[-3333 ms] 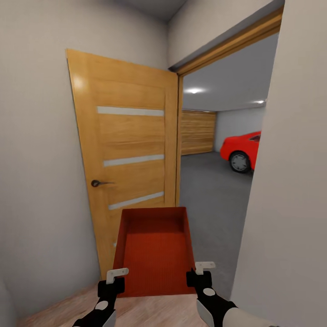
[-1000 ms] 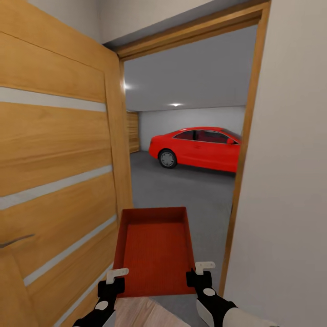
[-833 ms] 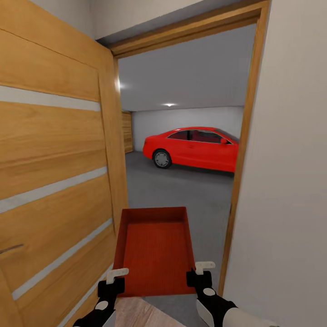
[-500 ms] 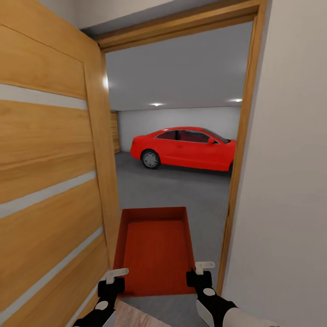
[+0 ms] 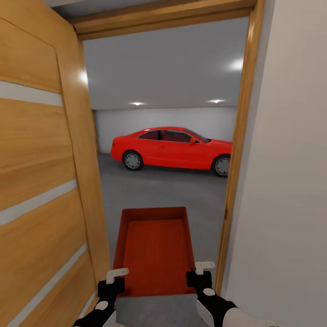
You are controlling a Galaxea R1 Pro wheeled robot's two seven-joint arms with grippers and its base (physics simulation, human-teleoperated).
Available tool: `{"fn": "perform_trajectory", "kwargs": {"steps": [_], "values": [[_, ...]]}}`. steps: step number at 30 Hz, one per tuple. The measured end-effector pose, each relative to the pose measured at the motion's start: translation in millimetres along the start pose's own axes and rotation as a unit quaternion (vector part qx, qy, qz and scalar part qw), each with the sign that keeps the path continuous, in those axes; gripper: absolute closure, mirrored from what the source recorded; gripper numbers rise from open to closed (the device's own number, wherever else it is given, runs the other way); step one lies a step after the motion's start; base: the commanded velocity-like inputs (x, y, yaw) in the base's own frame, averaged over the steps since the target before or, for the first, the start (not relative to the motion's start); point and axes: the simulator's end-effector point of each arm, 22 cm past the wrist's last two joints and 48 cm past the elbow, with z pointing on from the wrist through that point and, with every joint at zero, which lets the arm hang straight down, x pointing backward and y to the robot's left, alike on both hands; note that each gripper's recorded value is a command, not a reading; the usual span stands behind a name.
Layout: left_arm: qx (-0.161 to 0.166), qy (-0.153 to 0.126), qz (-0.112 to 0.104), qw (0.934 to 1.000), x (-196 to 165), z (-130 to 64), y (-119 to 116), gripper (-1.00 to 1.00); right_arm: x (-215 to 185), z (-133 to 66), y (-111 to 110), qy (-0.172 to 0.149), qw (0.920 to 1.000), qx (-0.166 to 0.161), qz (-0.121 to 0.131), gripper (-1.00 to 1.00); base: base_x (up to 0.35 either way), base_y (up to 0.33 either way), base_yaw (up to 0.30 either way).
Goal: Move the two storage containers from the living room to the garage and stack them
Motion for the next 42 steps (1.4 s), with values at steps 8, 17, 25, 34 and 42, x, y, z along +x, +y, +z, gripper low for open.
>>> {"fn": "perform_trajectory", "kwargs": {"steps": [8, 17, 25, 34, 42], "values": [[0.000, 0.000, 0.000, 1.0000, 0.0, 0.0, 0.0, 1.00, 0.0, 0.0, 0.0, 0.000, 1.0000, 0.000, 0.000, 1.00, 0.223, 0.248, -0.266], [0.000, 0.000, 0.000, 1.0000, -0.3, 0.1, 0.4, 1.00, 0.0, -0.1, 0.5, 0.000, 1.0000, 0.000, 0.001, 1.00, 0.225, 0.248, -0.021], [0.000, 0.000, 0.000, 1.0000, -0.4, 0.4, 0.1, 1.00, -0.4, 0.4, 0.2, 0.000, 1.0000, 0.000, 0.000, 1.00, 0.074, 0.080, 0.000], [0.000, 0.000, 0.000, 1.0000, -0.5, 0.4, -0.1, 1.00, -0.4, 0.5, 0.0, 0.000, 1.0000, 0.000, 0.000, 1.00, 0.001, 0.001, -0.122], [0.000, -0.001, 0.000, 1.0000, -0.7, 0.3, 0.1, 1.00, -0.7, 0.3, 0.2, -0.001, 1.0000, 0.000, 0.000, 1.00, 0.037, 0.028, -0.192]]}}
